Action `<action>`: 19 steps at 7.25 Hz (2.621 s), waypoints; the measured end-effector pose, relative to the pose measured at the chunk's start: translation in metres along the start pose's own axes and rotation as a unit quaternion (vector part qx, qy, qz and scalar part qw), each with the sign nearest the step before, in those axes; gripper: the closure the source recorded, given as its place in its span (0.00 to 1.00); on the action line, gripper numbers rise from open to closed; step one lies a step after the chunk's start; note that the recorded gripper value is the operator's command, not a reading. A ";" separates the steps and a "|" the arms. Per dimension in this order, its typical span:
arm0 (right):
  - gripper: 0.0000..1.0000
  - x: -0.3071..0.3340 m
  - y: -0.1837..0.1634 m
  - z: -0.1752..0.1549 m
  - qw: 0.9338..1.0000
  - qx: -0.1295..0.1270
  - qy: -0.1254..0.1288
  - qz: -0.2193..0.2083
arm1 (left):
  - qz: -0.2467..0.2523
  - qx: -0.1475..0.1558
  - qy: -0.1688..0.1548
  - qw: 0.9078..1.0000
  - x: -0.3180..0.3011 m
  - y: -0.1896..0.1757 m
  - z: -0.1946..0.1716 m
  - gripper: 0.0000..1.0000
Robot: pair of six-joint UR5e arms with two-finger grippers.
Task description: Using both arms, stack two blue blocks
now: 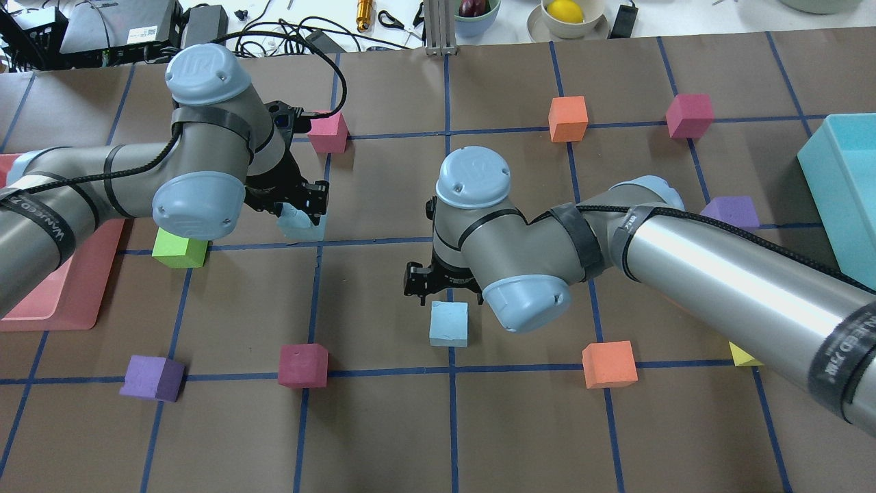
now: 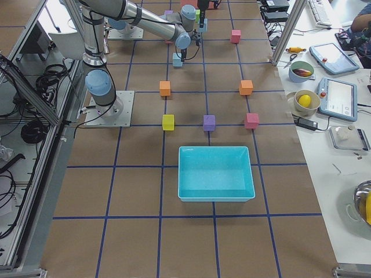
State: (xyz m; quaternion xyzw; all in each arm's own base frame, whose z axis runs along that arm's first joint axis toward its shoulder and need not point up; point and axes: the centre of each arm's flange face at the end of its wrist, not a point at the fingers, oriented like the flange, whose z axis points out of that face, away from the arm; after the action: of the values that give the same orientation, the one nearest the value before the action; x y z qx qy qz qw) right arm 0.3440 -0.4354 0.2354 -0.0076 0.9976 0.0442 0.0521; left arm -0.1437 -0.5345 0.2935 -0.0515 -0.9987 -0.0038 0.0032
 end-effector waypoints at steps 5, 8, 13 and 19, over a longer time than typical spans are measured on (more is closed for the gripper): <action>0.00 0.090 -0.048 -0.119 0.998 0.007 0.057 -0.013 | -0.021 -0.012 0.004 1.000 0.134 0.060 -0.022 1.00; 0.00 0.141 -0.070 -0.174 0.998 -0.003 0.059 0.015 | -0.046 -0.038 0.036 0.998 0.196 0.083 -0.003 1.00; 0.00 0.183 -0.070 -0.248 0.996 0.001 0.059 0.060 | -0.036 -0.042 0.032 0.998 0.231 0.097 0.018 1.00; 0.00 0.194 -0.068 -0.277 0.996 0.026 0.052 0.065 | -0.035 -0.059 0.013 0.998 0.233 0.109 0.041 0.09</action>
State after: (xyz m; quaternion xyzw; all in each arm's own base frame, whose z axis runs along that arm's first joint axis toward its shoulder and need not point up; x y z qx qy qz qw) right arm 0.1238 -0.5302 0.4840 0.0560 0.9982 0.0211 -0.0027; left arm -0.3643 -0.4020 0.2553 -0.0165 -0.9978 -0.0631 0.0130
